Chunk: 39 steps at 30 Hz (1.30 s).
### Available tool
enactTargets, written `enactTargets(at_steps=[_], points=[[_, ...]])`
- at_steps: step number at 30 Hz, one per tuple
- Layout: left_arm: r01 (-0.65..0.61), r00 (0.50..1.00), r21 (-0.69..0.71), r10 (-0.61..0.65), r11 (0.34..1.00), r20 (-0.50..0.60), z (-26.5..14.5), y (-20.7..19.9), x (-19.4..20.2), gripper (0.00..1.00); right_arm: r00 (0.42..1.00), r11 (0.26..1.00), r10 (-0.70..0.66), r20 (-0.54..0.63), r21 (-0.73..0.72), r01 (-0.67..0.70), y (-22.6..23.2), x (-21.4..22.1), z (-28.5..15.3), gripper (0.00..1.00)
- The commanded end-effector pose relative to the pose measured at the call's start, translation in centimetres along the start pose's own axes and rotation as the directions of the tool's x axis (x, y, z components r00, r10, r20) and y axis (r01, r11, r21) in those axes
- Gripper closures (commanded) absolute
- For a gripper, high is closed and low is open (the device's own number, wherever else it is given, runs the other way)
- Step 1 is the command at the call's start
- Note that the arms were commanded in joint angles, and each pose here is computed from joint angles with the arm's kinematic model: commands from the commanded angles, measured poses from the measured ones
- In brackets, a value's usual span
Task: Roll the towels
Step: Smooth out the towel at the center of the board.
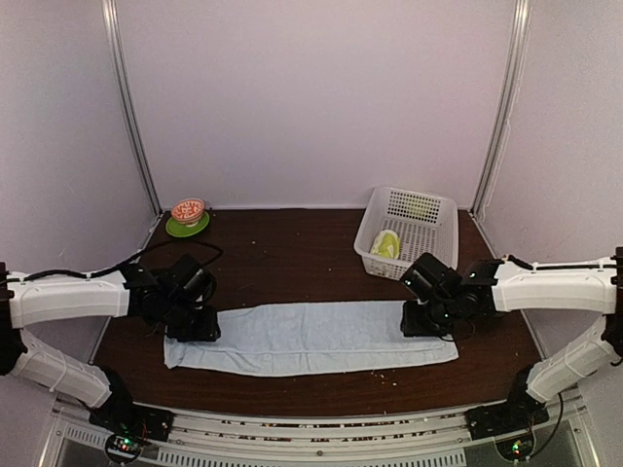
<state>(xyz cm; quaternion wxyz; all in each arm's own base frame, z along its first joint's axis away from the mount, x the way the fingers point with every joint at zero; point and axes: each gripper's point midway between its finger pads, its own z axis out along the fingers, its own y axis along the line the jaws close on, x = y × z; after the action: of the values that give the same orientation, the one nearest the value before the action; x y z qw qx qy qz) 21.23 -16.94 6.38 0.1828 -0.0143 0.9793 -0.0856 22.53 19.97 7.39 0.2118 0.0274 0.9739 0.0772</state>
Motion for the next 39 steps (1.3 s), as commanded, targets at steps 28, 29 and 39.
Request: enactTargets(at_steps=[28,29,39], points=[[0.141,0.988,-0.145,-0.148,0.979,-0.042,4.1,7.6,-0.9,0.58,0.97,0.974,0.2,-0.14,0.135,-0.181,-7.6,2.5,6.5,0.58],[0.132,0.99,-0.119,-0.136,0.984,-0.025,3.4,7.0,-1.7,0.55,0.973,0.978,0.191,-0.131,0.112,-0.176,-7.0,1.8,6.0,0.56],[0.104,0.994,-0.061,-0.101,0.993,0.05,-2.6,6.2,-3.1,0.23,0.989,0.99,0.136,-0.053,-0.029,-0.138,-3.6,-2.8,1.0,0.47]])
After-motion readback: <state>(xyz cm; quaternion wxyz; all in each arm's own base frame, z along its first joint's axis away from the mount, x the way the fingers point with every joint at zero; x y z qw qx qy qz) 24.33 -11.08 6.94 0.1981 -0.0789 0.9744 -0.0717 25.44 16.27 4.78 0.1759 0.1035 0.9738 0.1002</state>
